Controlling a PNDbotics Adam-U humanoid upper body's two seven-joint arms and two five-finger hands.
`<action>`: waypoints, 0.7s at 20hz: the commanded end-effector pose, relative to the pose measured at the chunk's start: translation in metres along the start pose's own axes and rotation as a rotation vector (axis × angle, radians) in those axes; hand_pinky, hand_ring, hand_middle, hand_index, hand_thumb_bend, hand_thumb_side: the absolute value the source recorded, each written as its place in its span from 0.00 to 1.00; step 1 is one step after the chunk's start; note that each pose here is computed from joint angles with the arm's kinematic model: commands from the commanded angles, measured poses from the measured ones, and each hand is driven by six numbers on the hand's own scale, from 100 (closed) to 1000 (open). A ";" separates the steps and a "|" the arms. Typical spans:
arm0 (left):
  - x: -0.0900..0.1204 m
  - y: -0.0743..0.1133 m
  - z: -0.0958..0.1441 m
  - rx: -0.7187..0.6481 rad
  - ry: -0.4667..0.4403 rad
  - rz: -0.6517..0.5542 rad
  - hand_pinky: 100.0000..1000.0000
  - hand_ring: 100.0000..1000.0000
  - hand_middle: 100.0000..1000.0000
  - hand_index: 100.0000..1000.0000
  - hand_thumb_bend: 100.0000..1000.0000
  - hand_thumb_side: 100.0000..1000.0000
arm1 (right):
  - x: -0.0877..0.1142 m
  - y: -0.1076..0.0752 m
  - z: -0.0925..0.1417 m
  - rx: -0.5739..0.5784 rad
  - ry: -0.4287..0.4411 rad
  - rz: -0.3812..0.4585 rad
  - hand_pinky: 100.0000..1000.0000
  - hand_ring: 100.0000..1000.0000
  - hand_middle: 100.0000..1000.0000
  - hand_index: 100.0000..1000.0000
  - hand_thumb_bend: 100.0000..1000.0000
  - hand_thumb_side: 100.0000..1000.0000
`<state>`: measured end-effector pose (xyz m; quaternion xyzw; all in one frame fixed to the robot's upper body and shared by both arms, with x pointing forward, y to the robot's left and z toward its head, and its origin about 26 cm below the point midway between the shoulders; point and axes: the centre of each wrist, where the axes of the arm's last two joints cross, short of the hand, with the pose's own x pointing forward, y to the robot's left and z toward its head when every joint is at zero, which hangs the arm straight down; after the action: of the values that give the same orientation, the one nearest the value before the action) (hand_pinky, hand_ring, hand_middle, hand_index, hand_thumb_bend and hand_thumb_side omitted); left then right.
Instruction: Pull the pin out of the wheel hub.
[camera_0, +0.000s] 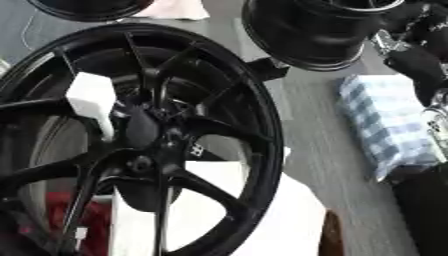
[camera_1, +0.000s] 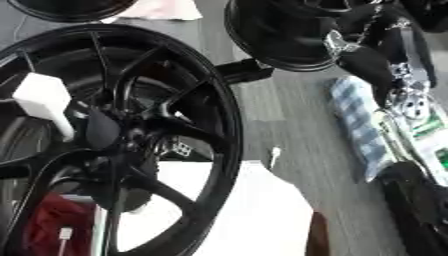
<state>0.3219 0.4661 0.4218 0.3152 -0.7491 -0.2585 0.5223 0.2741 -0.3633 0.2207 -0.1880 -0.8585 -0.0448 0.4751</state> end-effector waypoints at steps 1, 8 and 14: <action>-0.002 0.033 0.019 0.120 -0.012 0.005 0.78 0.30 0.03 0.32 0.00 0.27 | 0.013 -0.003 -0.006 0.005 -0.052 0.022 0.58 0.53 0.38 0.48 0.30 0.00; -0.026 0.018 0.032 0.103 0.030 0.046 0.77 0.31 0.04 0.33 0.00 0.25 | 0.014 -0.001 -0.007 0.014 -0.057 0.014 0.58 0.53 0.38 0.48 0.30 0.00; -0.018 -0.003 0.032 -0.024 -0.029 0.005 0.99 0.77 0.67 0.89 0.00 0.68 | 0.015 0.000 -0.008 0.021 -0.057 0.005 0.58 0.52 0.37 0.48 0.29 0.00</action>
<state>0.3073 0.4849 0.3755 0.2835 -0.7526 -0.2448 0.5416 0.2762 -0.3611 0.2254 -0.1833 -0.8636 -0.0430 0.4677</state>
